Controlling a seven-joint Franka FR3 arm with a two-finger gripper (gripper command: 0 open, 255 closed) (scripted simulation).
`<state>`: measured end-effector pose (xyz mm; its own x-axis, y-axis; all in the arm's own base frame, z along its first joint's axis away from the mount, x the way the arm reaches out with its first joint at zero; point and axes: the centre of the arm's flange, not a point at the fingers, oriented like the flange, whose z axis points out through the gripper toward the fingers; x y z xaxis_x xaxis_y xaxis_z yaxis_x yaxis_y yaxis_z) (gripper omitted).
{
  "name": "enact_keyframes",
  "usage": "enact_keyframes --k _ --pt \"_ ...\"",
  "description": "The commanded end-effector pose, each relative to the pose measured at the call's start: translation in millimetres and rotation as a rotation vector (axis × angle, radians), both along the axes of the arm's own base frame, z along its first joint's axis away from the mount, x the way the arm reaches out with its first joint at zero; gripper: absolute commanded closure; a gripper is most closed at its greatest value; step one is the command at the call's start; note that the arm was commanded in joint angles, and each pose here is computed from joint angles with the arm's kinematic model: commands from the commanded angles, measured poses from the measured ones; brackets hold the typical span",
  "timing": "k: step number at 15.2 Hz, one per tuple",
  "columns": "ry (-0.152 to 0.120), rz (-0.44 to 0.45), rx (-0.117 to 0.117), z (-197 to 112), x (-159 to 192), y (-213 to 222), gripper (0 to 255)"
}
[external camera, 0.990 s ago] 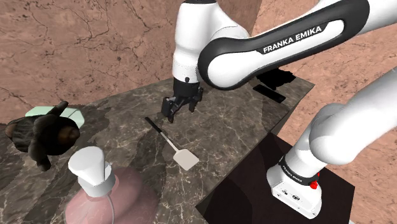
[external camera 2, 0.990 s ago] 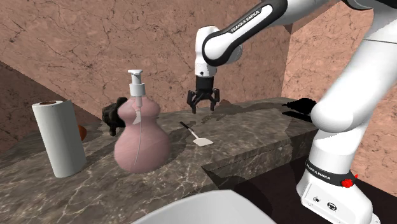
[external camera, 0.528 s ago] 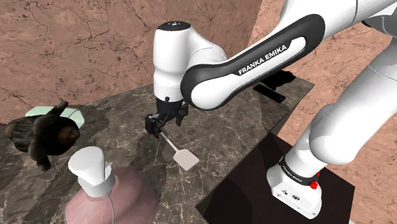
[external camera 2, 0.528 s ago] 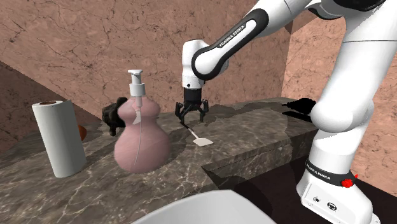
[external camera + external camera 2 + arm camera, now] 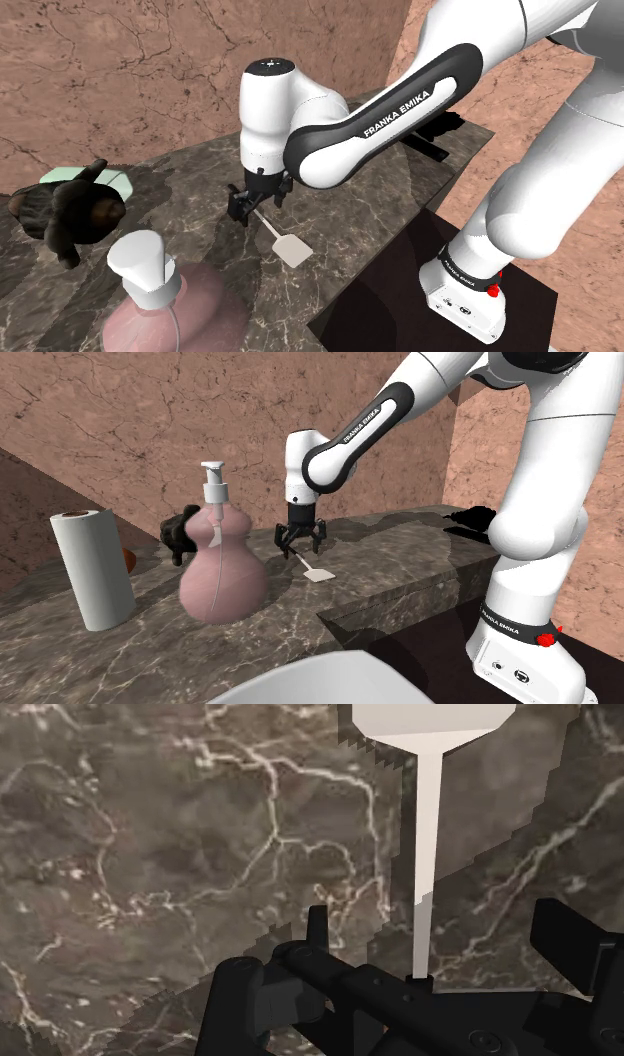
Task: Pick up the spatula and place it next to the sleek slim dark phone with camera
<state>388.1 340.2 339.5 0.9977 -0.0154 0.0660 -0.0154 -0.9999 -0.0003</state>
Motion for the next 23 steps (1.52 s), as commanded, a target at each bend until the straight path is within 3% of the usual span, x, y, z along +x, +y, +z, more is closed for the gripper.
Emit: enact_keyframes --k 1,5,6,15,23 --pt "0.0 0.0 0.0 -1.0 -0.1 0.0 0" --pt "0.0 0.0 0.0 -0.9 -0.1 0.0 0" --pt "0.0 0.0 0.0 -0.9 -0.1 0.0 255" --pt "0.0 0.0 0.0 -1.0 -0.1 0.0 255" --pt "0.0 0.0 0.0 41.3 -0.1 0.0 255"
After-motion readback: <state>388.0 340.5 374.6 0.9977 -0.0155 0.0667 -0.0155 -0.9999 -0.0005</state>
